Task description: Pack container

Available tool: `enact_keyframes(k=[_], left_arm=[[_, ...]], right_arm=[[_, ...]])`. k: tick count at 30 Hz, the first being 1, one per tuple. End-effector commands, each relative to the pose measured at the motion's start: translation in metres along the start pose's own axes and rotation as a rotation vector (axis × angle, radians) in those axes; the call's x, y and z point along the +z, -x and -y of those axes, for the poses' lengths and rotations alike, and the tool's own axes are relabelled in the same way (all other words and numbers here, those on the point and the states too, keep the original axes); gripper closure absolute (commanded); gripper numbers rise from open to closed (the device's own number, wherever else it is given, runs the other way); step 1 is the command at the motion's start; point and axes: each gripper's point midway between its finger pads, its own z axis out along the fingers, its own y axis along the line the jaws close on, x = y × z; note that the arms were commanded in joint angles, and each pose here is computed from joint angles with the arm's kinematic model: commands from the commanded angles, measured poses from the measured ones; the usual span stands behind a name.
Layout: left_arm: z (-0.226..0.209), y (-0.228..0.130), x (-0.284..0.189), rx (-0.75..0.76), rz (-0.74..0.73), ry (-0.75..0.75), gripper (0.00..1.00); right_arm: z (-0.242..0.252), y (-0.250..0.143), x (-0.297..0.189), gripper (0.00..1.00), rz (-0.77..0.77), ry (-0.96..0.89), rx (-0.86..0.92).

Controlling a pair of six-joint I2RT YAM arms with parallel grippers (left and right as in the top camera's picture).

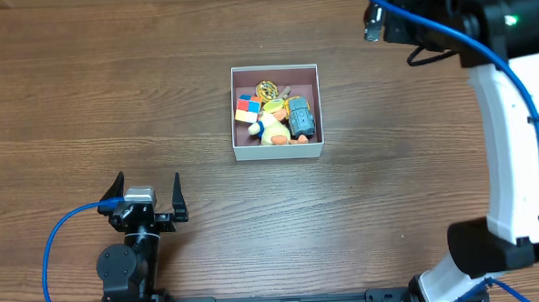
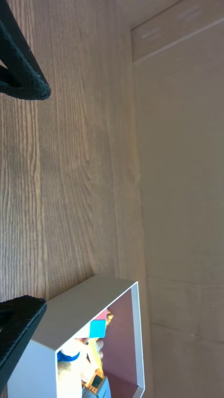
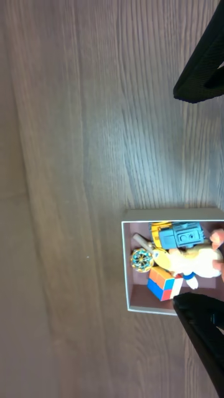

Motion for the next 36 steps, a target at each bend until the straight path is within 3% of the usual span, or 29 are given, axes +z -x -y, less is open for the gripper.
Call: enact_keyframes(k=[1, 8, 20, 30, 36], left_arm=[[-0.002, -0.003, 0.001, -0.01, 0.004, 0.012, 0.0], [-0.002, -0.003, 0.001, -0.01, 0.004, 0.012, 0.0], [-0.002, -0.003, 0.001, -0.01, 0.004, 0.012, 0.0], [-0.002, -0.003, 0.001, -0.01, 0.004, 0.012, 0.0], [-0.002, -0.003, 0.001, -0.01, 0.004, 0.012, 0.0]], right_arm=[[-0.001, 0.007, -0.056, 0.0, 0.121, 0.025, 0.001], [0.005, -0.015, -0.133, 0.0, 0.247, 0.061, -0.001], [0.057, -0.167, -0.161, 0.0, 0.242, 0.012, 0.017], [0.037, -0.176, -0.127, 0.0, 0.688, 0.276, -0.03], [0.036, -0.174, -0.103, 0.0, 0.907, 0.343, -0.062]])
